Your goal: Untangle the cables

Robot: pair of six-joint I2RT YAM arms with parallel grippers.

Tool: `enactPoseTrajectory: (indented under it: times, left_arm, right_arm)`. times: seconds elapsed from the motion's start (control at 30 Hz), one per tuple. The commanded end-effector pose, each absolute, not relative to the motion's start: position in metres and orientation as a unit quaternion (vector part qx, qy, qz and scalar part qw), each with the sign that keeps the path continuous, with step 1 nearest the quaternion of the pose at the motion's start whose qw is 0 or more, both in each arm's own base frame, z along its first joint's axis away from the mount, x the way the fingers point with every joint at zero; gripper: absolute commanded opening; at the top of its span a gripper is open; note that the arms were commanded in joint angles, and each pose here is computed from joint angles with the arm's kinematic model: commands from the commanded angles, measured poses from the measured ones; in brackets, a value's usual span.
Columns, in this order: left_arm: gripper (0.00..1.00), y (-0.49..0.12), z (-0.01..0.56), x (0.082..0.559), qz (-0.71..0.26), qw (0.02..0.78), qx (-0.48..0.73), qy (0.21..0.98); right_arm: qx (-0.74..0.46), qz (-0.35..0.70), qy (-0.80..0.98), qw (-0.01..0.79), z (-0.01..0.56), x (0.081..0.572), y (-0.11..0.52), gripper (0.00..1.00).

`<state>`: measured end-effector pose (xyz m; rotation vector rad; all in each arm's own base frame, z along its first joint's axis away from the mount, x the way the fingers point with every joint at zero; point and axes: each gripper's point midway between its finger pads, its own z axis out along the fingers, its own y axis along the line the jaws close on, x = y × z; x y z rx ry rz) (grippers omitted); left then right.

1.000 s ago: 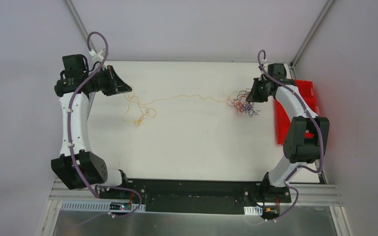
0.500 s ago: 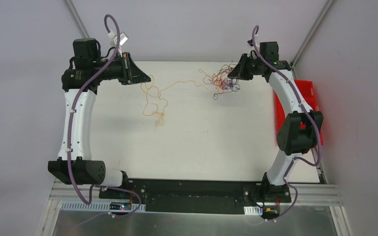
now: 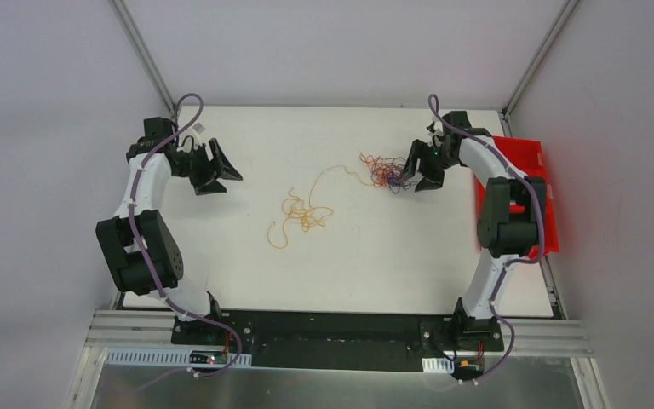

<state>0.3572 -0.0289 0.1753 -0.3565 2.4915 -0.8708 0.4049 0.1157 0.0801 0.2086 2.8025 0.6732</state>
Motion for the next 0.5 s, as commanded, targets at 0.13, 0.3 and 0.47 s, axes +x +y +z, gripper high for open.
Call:
enactPoseTrajectory:
  times: [0.13, 0.3, 0.47]
  left_arm:
    - [0.63, -0.057, 0.155, 0.336, -0.375, 0.214, -0.101, 0.896]
    - [0.64, -0.07, 0.148, 0.327, -0.386, 0.197, -0.094, 0.896]
    - [0.64, -0.071, 0.152, 0.325, -0.385, 0.199, -0.101, 0.896]
  right_arm:
    - [-0.074, 0.355, 0.923, 0.127, 0.135, 0.333, 0.212, 0.6]
    - [-0.16, 0.354, 0.917, 0.093, 0.118, 0.313, 0.272, 0.6]
    - [-0.23, 0.332, 0.912, 0.075, 0.095, 0.306, 0.319, 0.62]
